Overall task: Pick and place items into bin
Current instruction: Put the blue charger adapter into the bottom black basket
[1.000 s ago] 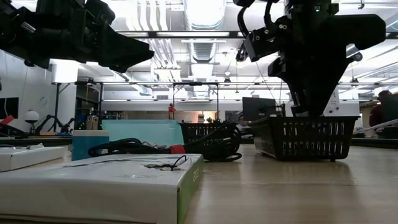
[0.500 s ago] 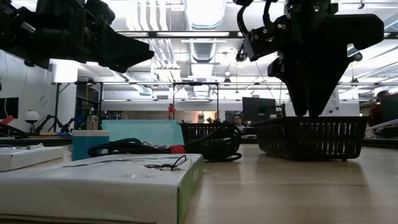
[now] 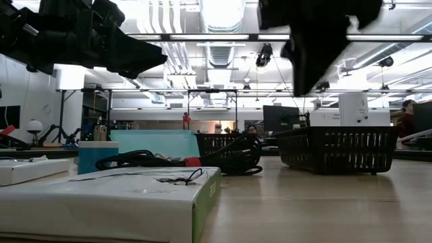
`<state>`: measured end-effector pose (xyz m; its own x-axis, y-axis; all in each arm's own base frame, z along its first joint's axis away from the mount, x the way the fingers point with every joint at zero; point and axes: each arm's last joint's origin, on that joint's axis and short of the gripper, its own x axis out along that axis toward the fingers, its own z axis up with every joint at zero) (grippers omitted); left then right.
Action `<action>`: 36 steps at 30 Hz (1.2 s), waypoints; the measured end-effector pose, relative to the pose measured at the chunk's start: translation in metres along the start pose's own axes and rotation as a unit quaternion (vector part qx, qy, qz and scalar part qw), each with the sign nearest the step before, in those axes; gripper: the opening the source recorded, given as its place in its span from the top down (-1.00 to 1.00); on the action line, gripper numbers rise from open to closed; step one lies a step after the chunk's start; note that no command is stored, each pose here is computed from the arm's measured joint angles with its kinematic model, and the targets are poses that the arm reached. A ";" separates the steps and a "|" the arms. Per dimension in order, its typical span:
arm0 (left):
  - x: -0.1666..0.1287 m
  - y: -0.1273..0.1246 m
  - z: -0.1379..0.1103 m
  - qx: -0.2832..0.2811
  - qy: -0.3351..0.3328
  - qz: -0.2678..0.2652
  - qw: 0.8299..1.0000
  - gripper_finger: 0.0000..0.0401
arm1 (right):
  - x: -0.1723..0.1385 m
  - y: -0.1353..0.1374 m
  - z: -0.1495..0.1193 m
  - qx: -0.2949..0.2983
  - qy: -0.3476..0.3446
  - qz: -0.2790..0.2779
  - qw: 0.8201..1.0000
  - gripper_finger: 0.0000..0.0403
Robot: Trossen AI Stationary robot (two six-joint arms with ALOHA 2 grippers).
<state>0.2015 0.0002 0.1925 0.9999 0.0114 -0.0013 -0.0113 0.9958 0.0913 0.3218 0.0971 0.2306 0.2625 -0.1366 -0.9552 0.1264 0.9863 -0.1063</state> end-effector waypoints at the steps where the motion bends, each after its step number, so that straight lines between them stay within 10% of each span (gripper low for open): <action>1: 0.000 0.000 0.000 0.000 0.000 0.000 1.000 0.00 | -0.006 0.001 0.001 0.003 -0.026 0.004 1.000 0.29; 11: 0.000 0.000 -0.001 -0.003 0.001 0.000 1.000 0.00 | -0.037 0.031 -0.015 -0.067 -0.371 0.024 0.926 0.38; 18: -0.001 0.000 -0.002 -0.003 0.005 -0.001 1.000 0.00 | -0.005 0.030 -0.052 -0.102 -0.480 0.192 0.850 0.45; 26: 0.000 -0.002 0.000 -0.003 0.003 -0.041 0.999 0.00 | 0.028 0.014 -0.080 -0.100 -0.478 0.075 0.870 0.51; 36: 0.002 -0.012 -0.006 -0.026 0.059 -0.164 0.984 -0.05 | 0.031 0.012 -0.082 -0.103 -0.474 0.068 0.872 0.56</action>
<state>0.2037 -0.0110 0.1857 0.9428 -0.3034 -0.1381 0.3083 0.9512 0.0149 0.2529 0.1122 0.1773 0.9469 0.0627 -0.3155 -0.1151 0.9819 -0.1506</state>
